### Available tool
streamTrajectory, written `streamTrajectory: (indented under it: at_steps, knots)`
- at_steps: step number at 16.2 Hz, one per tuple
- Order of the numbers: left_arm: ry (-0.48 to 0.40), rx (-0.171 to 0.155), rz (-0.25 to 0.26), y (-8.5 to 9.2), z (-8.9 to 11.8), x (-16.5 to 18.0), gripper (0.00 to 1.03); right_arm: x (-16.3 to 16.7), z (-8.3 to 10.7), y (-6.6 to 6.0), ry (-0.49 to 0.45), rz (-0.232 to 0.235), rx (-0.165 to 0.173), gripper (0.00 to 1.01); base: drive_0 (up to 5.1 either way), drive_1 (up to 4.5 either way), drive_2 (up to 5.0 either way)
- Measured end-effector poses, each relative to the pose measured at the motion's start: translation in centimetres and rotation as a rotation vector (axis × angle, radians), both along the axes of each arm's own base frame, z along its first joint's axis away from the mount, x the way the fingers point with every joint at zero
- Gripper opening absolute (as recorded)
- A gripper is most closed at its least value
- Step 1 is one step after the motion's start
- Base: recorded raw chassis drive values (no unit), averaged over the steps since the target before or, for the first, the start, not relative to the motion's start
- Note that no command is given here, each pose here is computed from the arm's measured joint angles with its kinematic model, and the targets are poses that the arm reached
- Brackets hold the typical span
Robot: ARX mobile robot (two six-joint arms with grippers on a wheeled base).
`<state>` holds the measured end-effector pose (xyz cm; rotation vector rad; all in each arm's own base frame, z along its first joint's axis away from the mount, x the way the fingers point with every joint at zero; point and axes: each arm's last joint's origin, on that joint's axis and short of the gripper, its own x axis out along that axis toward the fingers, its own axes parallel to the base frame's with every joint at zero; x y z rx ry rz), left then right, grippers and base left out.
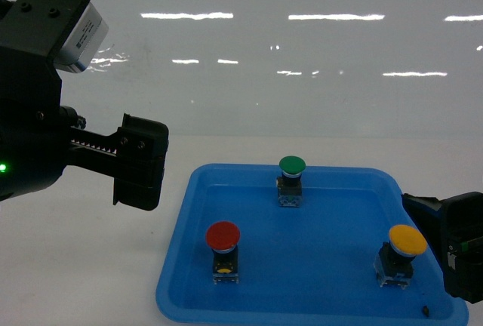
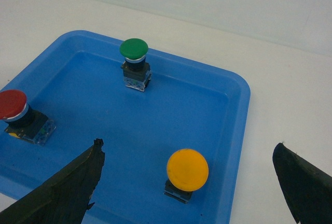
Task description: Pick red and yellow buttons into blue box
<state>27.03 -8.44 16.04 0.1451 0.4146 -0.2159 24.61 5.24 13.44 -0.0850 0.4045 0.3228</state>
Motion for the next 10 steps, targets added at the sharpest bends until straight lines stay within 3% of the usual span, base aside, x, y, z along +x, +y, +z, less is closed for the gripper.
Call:
streamTrajectory:
  at_steps: [3,6,10]
  knots:
    - [0.0,0.0,0.0,0.0,0.0,0.0,0.98,0.3,-0.1,0.3,-0.03,0.0,-0.013,0.98,0.0,0.0,0.0]
    - [0.0,0.0,0.0,0.0,0.0,0.0,0.98,1.9,-2.3,1.4,0.049,0.004,-0.059,0.98,0.0,0.0,0.0]
    - [0.0,0.001,0.001,0.0,0.0,0.0,0.98,5.8,-2.6,2.5,0.059,0.029,-0.101,0.98,0.0,0.0,0.0]
